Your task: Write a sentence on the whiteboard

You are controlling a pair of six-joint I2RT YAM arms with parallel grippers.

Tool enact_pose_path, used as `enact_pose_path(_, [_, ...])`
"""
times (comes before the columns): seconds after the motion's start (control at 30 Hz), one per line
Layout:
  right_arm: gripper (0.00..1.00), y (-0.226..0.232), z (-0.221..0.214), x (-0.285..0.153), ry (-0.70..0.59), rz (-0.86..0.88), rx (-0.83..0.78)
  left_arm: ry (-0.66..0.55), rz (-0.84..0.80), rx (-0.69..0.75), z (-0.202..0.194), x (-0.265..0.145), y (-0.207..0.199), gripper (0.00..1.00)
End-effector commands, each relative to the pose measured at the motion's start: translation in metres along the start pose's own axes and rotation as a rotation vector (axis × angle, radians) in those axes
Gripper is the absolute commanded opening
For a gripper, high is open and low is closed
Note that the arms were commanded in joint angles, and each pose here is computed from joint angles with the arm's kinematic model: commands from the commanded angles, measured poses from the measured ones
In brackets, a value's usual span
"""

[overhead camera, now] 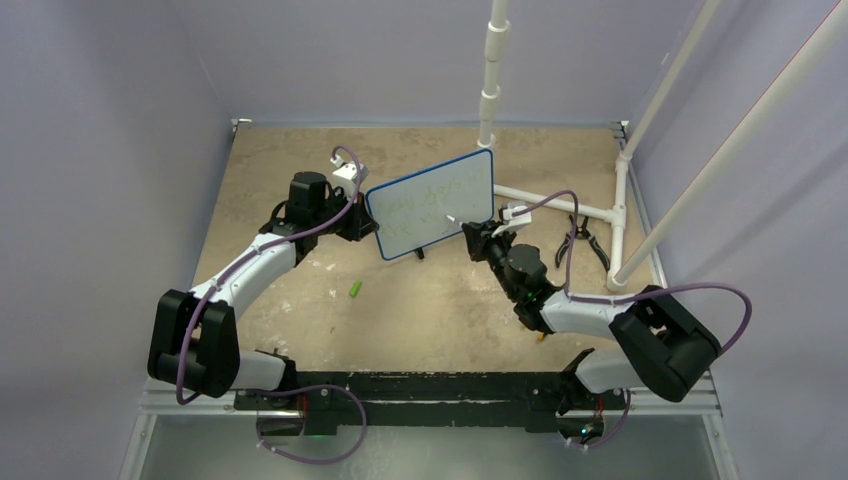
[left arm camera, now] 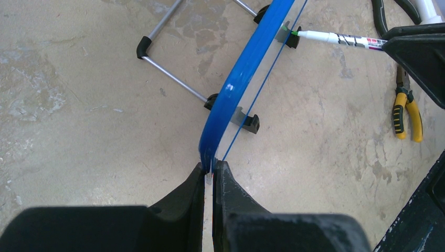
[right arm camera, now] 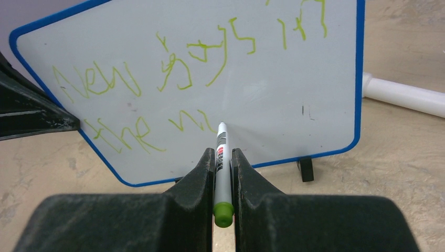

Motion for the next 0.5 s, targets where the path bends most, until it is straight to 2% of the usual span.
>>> enact_pose_path(0.0, [0.00,0.003,0.017,0.012,-0.060,0.006,0.004,-0.068,-0.027,0.032,0.020,-0.007,-0.009,0.00])
enact_pose_path(0.47, [0.00,0.009,0.031,0.013,-0.122,0.064,-0.023,-0.067,-0.027,0.033,0.021,-0.006,-0.009,0.00])
Point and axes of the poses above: each gripper's point midway between its finger pads, its own x axis out along the fingers, its own y axis along the line the jaws close on, z = x × y, the point moved 6 cm from there along -x, back along the fingers, and after that the axes turned 2 degrees about -x, right-handed, at the moved point
